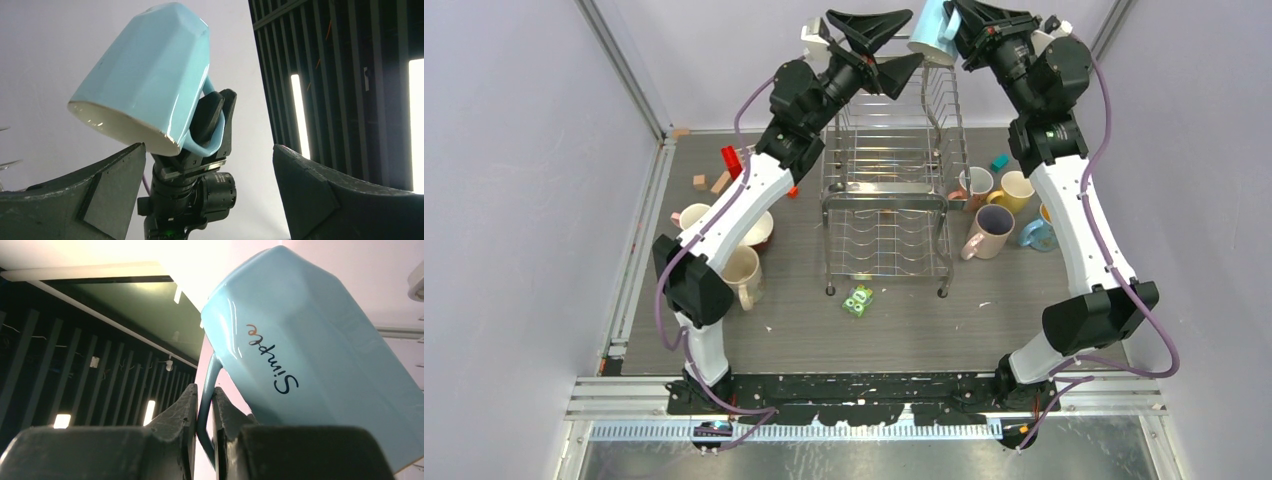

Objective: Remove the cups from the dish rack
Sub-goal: Place the cup at the center of the board.

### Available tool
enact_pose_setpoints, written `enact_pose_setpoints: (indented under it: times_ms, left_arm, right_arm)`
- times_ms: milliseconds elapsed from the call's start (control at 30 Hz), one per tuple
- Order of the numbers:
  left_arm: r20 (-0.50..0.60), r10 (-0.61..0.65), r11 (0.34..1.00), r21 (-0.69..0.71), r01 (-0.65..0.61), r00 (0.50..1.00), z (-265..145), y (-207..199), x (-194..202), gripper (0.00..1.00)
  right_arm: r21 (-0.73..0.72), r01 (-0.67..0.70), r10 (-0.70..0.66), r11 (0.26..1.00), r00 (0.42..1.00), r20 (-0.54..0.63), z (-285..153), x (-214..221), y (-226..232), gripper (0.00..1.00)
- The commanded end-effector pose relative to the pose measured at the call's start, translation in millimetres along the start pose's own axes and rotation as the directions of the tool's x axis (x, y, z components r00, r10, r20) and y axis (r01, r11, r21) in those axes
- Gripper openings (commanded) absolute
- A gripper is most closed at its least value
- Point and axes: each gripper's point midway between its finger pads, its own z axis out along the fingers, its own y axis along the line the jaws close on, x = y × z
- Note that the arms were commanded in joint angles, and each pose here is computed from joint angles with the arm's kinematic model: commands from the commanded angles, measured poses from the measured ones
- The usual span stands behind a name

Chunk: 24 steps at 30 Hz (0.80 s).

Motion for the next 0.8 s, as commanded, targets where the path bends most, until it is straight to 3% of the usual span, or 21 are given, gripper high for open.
enact_pose_setpoints:
  times_ms: [0,167,467,667,767]
  left_arm:
    - [-0.022,-0.008,0.993,0.117,0.01,1.0,2.2,-41.3,4.6,0.98]
    - [-0.008,-0.021,0.99,0.136,0.022,1.0,3.0,-46.1,1.8,0.93]
    - [0.041,-0.067,0.972,0.228,0.056,0.997,-4.0,-62.2,-7.7,0.73]
    - [0.086,-0.089,0.953,0.299,0.059,0.992,-14.5,-75.2,-15.7,0.55]
    - [0.099,-0.094,0.941,0.333,0.056,0.991,-16.3,-82.4,-18.9,0.4]
  right_arm:
    - [-0.227,0.024,-0.053,0.974,0.991,-0.124,-24.3,46.8,72.1,0.01]
    - [-0.224,0.019,-0.055,0.974,0.987,-0.153,-24.0,56.0,62.5,0.01]
    - [-0.284,0.009,-0.057,0.959,0.986,-0.158,-31.4,60.4,60.7,0.01]
    - [-0.351,-0.009,-0.047,0.936,0.988,-0.15,-37.8,57.4,64.6,0.01]
    - [-0.372,-0.012,-0.045,0.928,0.989,-0.144,-41.9,56.5,64.6,0.01]
